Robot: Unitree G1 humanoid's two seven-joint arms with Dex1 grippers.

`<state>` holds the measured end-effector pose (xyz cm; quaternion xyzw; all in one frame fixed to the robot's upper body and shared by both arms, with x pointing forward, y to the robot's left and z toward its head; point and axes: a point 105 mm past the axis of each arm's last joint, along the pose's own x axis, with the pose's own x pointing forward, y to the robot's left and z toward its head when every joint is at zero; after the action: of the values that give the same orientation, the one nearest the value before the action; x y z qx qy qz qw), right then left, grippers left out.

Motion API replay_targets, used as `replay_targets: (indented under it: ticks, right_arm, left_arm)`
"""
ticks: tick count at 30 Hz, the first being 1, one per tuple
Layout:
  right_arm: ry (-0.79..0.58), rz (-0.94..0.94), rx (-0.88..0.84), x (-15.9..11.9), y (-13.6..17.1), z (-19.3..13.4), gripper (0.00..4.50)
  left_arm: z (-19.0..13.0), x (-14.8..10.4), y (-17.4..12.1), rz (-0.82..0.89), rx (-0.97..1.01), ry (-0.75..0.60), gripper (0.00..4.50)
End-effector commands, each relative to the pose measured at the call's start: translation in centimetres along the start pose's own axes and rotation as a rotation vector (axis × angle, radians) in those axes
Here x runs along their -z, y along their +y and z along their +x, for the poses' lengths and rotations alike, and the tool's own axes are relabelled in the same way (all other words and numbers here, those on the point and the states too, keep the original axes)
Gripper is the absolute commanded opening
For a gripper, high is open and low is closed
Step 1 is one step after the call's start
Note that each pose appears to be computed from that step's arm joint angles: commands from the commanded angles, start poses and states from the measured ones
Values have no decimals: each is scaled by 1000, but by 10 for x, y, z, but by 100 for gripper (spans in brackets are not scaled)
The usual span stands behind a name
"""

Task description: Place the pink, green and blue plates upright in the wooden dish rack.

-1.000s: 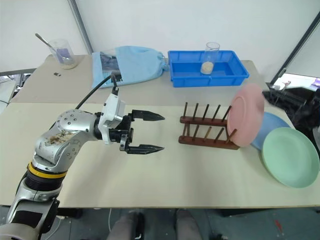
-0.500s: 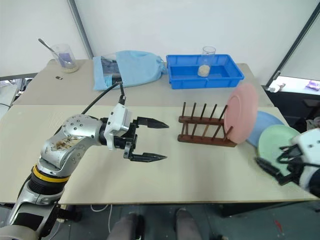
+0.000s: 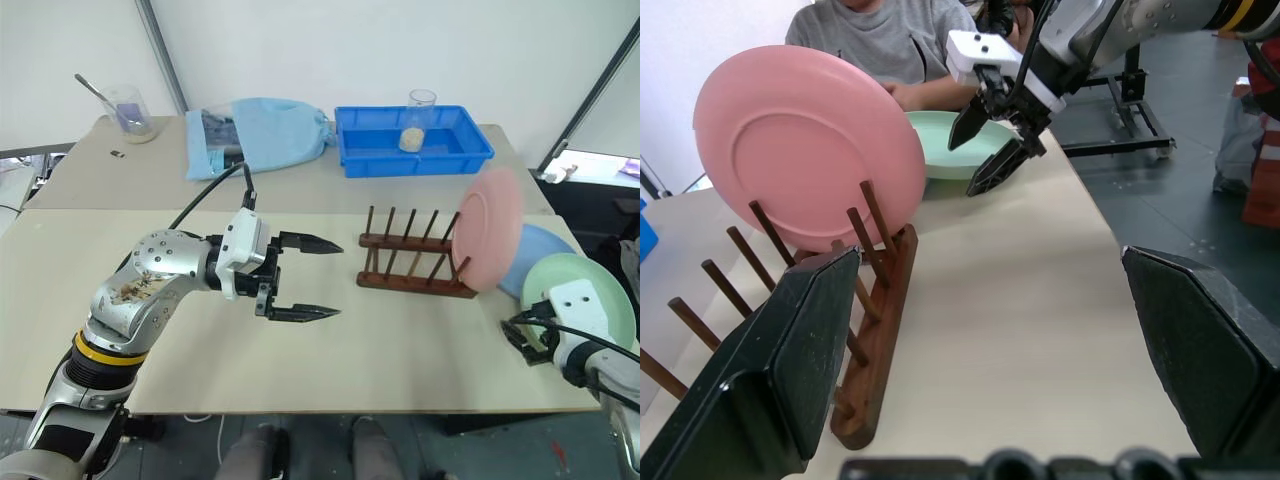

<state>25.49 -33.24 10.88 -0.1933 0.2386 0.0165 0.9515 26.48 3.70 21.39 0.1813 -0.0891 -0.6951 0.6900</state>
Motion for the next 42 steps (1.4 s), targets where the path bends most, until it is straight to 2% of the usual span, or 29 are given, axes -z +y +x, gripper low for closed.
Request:
replay_targets:
  ticks: [1, 10, 11, 15, 18, 21, 25, 28, 31, 33, 36, 40, 42]
  right_arm:
    - [-24, -34, 60, -5, -10, 4, 330]
    - [-11, -1, 86, -8, -13, 5, 22]
    - [-14, 4, 91, -10, -13, 3, 3]
    - [-32, -25, 127, -17, -16, -10, 3]
    - [-102, -90, 214, -40, -28, -27, 3]
    - [-230, -191, 302, -80, -39, -47, 3]
    - [-519, -261, 345, -158, -49, -73, 3]
    - [-740, -289, 255, -211, -38, -88, 3]
    - [-954, -198, 41, -252, -13, -103, 3]
    - [-1044, -131, -125, -269, 6, -110, 3]
    - [-1065, 16, -330, -274, 25, -110, 3]
    - [-991, 224, -654, -259, 52, -109, 3]
    - [-956, 274, -714, -254, 58, -108, 3]
  left_arm:
    - [2, -6, 0, 41, -3, -9, 450]
    - [1, -6, 2, 50, -27, -3, 450]
    - [1, -6, 3, 50, -29, -2, 450]
    - [-1, -5, 3, 48, -35, -2, 450]
    - [-3, -6, 5, 35, -45, -9, 450]
    - [-7, -9, 9, 14, -68, -34, 450]
    - [-14, -13, 17, -28, -114, -62, 450]
    - [-20, -11, 21, -47, -153, -48, 450]
    - [-27, -5, 22, -48, -175, -9, 450]
    - [-30, -2, 22, -45, -180, 12, 450]
    - [-31, -2, 19, -37, -171, 18, 450]
    - [-31, -3, 18, -30, -161, 21, 450]
    - [-31, -2, 17, -25, -153, 25, 450]
